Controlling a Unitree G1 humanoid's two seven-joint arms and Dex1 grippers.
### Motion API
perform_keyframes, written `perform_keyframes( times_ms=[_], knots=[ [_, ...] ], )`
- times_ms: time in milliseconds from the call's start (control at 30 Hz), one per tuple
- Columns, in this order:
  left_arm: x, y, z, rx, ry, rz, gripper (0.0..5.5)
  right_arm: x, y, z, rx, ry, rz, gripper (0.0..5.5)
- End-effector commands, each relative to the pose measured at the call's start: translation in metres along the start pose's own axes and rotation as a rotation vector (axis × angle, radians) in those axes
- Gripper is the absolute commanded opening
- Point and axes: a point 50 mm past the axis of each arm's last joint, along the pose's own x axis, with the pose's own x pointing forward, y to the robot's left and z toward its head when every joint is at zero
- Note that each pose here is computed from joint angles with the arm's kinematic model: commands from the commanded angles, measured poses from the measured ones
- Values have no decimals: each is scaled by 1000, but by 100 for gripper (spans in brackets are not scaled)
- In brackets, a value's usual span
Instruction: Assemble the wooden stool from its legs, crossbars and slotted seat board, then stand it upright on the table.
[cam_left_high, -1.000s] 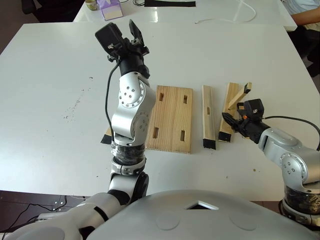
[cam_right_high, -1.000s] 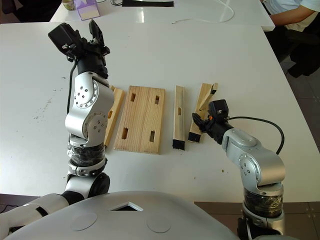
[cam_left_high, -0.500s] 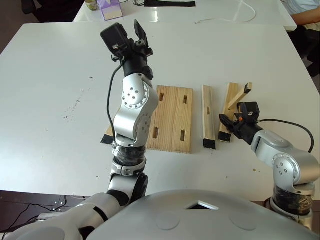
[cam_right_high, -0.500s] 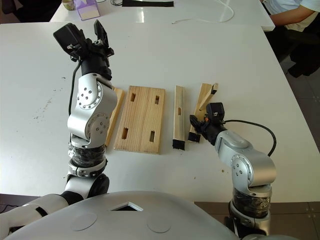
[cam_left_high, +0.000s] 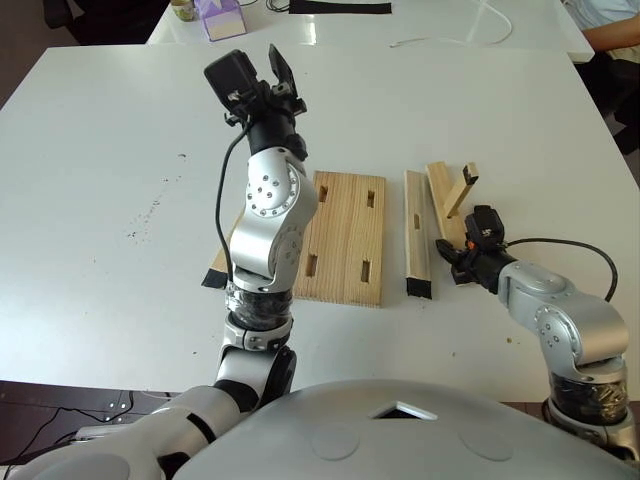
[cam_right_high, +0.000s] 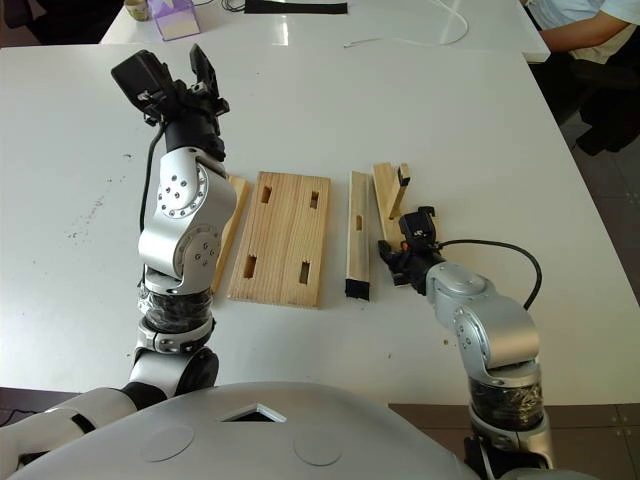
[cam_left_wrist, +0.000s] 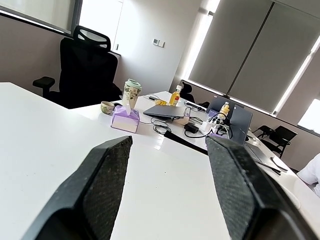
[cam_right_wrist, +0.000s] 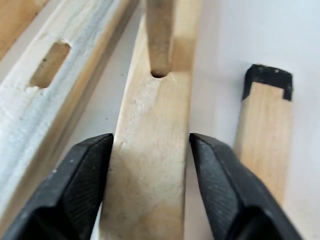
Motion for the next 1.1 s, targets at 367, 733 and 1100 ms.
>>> perform_keyframes(
  times_ms=[367, 733, 1100],
  knots=[
    [-18, 18, -19, -110, 86, 165, 273, 5, -15, 31, -92, -120, 57, 201],
    [1, -4, 13, -281, 101, -311, 273, 24, -19, 132, 493, -468, 473, 201],
    [32, -19, 50, -595, 446, -1005, 354, -19, -28, 123, 497, -779, 793, 201]
  ],
)
